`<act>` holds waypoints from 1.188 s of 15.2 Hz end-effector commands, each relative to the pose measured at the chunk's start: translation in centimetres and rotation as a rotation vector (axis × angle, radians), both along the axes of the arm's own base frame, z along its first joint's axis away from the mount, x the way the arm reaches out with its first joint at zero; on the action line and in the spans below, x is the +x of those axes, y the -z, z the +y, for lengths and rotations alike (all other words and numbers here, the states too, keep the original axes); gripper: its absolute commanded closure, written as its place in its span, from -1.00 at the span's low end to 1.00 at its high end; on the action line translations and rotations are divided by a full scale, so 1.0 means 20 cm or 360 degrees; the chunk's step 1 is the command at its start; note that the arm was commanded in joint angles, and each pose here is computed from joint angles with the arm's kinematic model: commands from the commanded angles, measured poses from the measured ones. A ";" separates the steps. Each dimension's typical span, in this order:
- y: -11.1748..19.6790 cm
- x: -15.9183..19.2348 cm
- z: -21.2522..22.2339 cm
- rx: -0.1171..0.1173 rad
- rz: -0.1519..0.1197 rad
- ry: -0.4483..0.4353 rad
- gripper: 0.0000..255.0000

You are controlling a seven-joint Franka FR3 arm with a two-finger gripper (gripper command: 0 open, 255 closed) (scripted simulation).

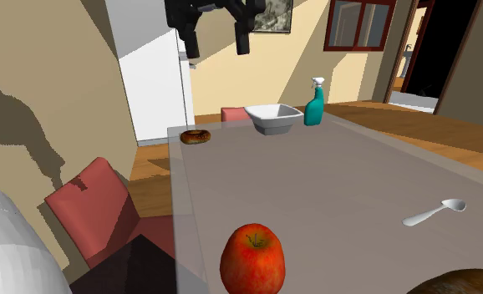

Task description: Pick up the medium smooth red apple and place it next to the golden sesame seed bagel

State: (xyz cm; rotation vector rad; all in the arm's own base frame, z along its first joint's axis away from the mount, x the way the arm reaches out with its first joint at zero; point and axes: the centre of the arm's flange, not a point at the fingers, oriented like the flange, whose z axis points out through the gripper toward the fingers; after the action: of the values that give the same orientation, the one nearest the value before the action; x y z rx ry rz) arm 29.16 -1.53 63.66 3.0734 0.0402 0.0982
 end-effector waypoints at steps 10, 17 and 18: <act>0.51 -0.08 -0.30 0.0048 0.0085 -0.0182 -1.00; 0.92 -0.14 -0.53 0.0086 0.0151 -0.0323 -1.00; 0.97 -0.14 -0.56 0.0091 0.0160 -0.0343 -1.00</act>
State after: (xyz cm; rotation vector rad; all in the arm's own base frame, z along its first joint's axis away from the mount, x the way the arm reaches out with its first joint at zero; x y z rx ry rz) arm 26.61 -12.18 45.25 3.1162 0.3561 -0.0384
